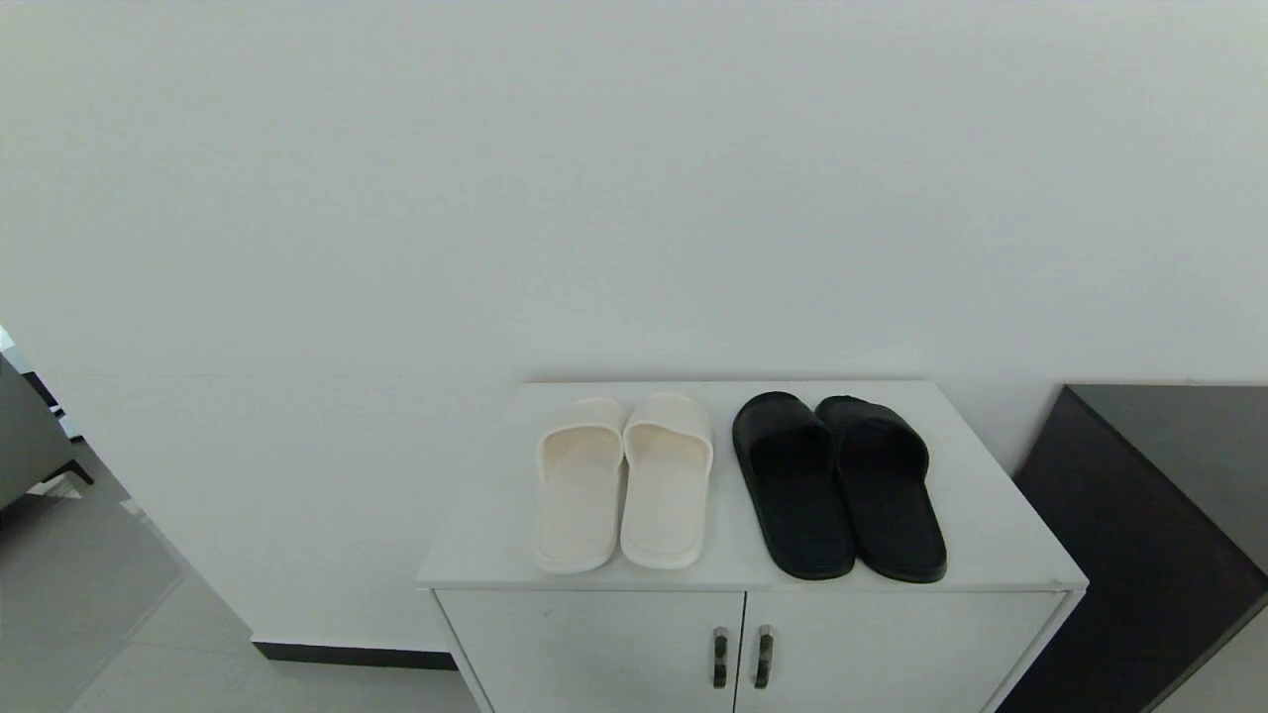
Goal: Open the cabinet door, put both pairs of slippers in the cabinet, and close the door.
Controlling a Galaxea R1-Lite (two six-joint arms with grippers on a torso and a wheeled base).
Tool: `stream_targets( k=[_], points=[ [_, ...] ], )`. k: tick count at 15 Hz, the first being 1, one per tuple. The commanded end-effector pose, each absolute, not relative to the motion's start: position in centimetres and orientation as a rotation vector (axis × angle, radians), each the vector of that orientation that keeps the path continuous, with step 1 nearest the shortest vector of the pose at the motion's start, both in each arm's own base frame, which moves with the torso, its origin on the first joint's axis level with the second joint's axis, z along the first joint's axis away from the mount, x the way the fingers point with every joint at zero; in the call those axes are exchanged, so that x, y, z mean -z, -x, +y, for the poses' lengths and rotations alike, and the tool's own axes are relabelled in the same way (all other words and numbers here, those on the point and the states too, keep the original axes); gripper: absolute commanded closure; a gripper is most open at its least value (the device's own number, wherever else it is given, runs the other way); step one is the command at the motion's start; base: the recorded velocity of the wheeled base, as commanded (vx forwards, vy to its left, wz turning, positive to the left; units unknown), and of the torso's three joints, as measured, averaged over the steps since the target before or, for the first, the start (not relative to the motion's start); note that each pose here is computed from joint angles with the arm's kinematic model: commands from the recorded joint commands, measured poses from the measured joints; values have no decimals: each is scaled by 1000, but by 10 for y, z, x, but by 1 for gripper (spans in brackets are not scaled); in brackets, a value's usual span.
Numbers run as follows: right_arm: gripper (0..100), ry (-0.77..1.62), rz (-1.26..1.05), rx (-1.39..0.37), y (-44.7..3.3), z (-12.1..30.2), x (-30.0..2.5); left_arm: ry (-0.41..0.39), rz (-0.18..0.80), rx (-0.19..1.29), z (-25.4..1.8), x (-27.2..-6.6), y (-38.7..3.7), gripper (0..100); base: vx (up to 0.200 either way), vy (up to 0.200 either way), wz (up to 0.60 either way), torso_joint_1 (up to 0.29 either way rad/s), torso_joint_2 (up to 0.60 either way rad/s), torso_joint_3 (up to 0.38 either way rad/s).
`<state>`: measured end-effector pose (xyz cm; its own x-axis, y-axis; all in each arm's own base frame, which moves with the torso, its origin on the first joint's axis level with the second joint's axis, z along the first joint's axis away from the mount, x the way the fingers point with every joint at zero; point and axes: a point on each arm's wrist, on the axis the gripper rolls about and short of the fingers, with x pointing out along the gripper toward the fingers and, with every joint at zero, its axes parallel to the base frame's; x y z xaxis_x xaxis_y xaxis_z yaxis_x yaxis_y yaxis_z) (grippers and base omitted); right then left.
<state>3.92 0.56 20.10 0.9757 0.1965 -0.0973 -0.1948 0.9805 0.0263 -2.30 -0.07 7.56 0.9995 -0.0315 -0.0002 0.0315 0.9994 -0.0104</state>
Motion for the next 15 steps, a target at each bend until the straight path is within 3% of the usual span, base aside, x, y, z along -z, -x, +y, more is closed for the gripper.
stream_targets(
  k=[1,5,9,15],
  points=[
    [0,17,320,-280,-148,35,-200,14,2,31,-1,-76,23,100,0,0,0,0,0,0],
    [0,-69,311,-228,-208,92,-190,15,2,29,-1,-76,23,100,0,0,0,0,0,0],
    [0,-65,337,-253,-234,146,-184,15,2,29,-1,-76,23,100,0,0,0,0,0,0],
    [0,-81,342,-222,-263,186,-160,17,2,29,-1,-76,23,100,0,0,0,0,0,0]
  ],
)
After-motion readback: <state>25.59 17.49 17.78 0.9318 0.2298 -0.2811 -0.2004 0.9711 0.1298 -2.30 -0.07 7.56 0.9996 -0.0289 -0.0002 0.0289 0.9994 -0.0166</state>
